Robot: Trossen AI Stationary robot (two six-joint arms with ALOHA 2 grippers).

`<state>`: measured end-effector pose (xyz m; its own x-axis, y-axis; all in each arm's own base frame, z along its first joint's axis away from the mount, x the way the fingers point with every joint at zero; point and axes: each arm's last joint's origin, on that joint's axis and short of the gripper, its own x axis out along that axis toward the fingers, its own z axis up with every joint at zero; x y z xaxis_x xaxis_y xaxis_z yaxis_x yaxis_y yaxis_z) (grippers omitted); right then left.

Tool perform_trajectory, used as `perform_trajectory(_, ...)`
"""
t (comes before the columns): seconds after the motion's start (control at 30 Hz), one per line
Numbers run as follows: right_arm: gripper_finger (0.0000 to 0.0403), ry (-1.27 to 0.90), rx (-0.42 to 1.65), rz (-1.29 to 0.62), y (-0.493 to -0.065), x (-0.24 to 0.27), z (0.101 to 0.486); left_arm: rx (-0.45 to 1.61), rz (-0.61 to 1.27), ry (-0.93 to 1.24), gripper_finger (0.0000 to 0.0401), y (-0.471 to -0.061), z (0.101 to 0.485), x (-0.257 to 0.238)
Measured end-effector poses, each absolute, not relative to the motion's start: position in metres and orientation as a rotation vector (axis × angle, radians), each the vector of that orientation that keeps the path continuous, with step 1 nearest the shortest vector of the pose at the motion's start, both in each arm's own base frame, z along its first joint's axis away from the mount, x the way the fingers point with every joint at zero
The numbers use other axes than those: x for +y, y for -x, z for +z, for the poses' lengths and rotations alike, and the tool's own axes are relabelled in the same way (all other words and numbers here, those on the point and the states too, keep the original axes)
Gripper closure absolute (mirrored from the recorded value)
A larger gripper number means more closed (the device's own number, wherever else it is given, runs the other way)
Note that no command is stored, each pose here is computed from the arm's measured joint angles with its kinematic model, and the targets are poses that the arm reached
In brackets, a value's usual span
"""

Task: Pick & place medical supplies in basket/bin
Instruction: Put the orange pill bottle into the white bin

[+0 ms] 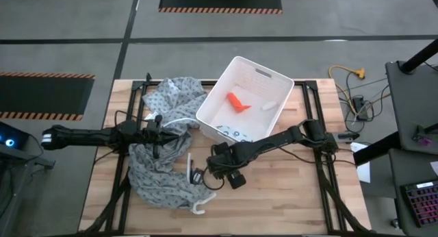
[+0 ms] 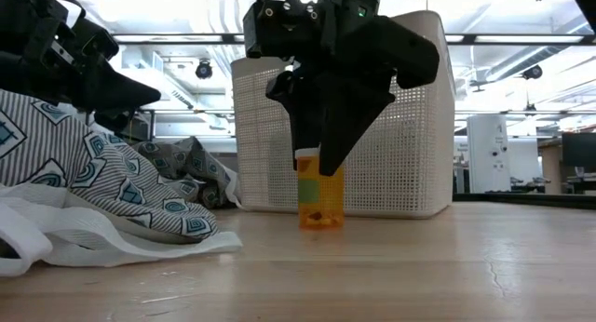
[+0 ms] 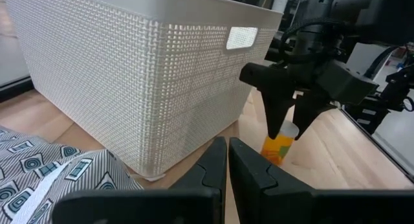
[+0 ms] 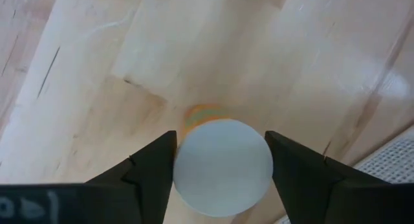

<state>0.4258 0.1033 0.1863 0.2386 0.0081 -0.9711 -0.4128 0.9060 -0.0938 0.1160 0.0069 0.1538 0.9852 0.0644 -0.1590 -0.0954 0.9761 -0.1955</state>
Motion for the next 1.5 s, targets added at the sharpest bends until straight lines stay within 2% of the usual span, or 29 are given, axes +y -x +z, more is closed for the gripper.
perform_trajectory(0.3, 0.0193, 0.342, 1.311, 0.285, -0.426, 0.103, 0.186, 0.153, 0.081, 0.204, 0.0401, -0.116, 0.154, 0.007)
perform_trajectory(0.43, 0.0194, 0.330, 1.318, 0.277, -0.425, 0.104, 0.199, 0.153, 0.081, 0.204, 0.0401, -0.116, 0.154, 0.007)
perform_trajectory(0.53, 0.0194, 0.325, 1.258, 0.276, -0.427, 0.104, 0.231, 0.153, 0.081, 0.204, 0.0401, -0.116, 0.154, 0.007)
perform_trajectory(0.8, 0.0195, 0.256, 0.935, 0.221, -0.435, 0.088, 0.336, 0.153, 0.081, 0.204, 0.0401, -0.116, 0.154, 0.007)
perform_trajectory(1.0, 0.0195, 0.152, 0.736, 0.095, -0.422, 0.049, 0.406, 0.153, 0.080, 0.204, 0.0401, -0.116, 0.154, 0.007)
perform_trajectory(1.13, 0.0195, 0.125, 0.732, -0.052, -0.399, 0.008, 0.429, 0.153, 0.080, 0.204, 0.0401, -0.116, 0.154, 0.007)
perform_trajectory(1.33, 0.0195, 0.010, 0.921, -0.269, -0.369, -0.068, 0.425, 0.153, 0.081, 0.204, 0.0401, -0.116, 0.154, 0.007)
perform_trajectory(1.5, 0.0195, -0.092, 1.067, -0.391, -0.355, -0.130, 0.402, 0.153, 0.080, 0.204, 0.0401, -0.116, 0.154, 0.007)
